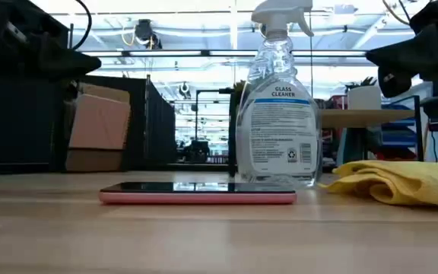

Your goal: Apply microfiber cloth

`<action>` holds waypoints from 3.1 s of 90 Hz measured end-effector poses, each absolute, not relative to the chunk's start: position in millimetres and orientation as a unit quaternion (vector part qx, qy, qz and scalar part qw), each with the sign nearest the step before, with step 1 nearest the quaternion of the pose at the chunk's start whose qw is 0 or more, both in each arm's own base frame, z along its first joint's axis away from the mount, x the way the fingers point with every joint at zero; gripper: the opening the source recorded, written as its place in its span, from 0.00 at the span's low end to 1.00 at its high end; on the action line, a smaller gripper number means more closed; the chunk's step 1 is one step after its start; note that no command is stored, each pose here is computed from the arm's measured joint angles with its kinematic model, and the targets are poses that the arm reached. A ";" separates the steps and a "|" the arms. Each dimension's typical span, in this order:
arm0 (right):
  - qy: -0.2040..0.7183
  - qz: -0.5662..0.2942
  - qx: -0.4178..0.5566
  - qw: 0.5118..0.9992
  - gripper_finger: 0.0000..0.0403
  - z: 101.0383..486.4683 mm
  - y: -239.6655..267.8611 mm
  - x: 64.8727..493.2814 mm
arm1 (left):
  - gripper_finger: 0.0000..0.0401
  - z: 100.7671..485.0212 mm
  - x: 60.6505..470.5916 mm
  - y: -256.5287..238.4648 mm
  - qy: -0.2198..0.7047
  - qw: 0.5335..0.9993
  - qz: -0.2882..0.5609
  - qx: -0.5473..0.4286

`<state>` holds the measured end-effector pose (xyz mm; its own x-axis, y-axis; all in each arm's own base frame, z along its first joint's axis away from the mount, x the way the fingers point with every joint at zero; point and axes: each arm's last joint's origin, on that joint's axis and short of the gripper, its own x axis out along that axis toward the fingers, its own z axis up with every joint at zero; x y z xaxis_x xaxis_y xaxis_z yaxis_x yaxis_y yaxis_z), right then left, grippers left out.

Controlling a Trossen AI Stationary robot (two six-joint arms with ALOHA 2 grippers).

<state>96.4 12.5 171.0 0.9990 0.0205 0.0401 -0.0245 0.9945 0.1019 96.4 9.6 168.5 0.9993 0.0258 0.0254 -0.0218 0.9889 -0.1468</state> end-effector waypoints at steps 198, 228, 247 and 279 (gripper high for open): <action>-0.019 0.011 0.051 0.998 0.00 171.0 12.5 96.4 | 0.02 168.5 96.4 9.6 -0.014 0.997 0.012 -0.073; -0.020 0.009 0.026 0.999 0.00 171.0 12.4 96.4 | 0.02 168.6 96.4 10.4 -0.015 0.998 0.026 -0.056; -0.020 0.009 0.027 0.999 0.00 171.1 12.3 96.4 | 0.02 169.2 96.3 10.9 -0.019 0.997 0.035 -0.061; -0.027 0.011 0.146 0.989 0.00 172.8 12.2 96.3 | 0.01 190.3 93.6 12.5 -0.128 0.978 0.048 -0.158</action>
<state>96.3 12.2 172.8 0.9983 0.0143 0.0573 -0.0303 0.9571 0.2883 93.6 12.5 190.3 0.9626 0.1351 0.2347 -0.0543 0.9453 -0.3216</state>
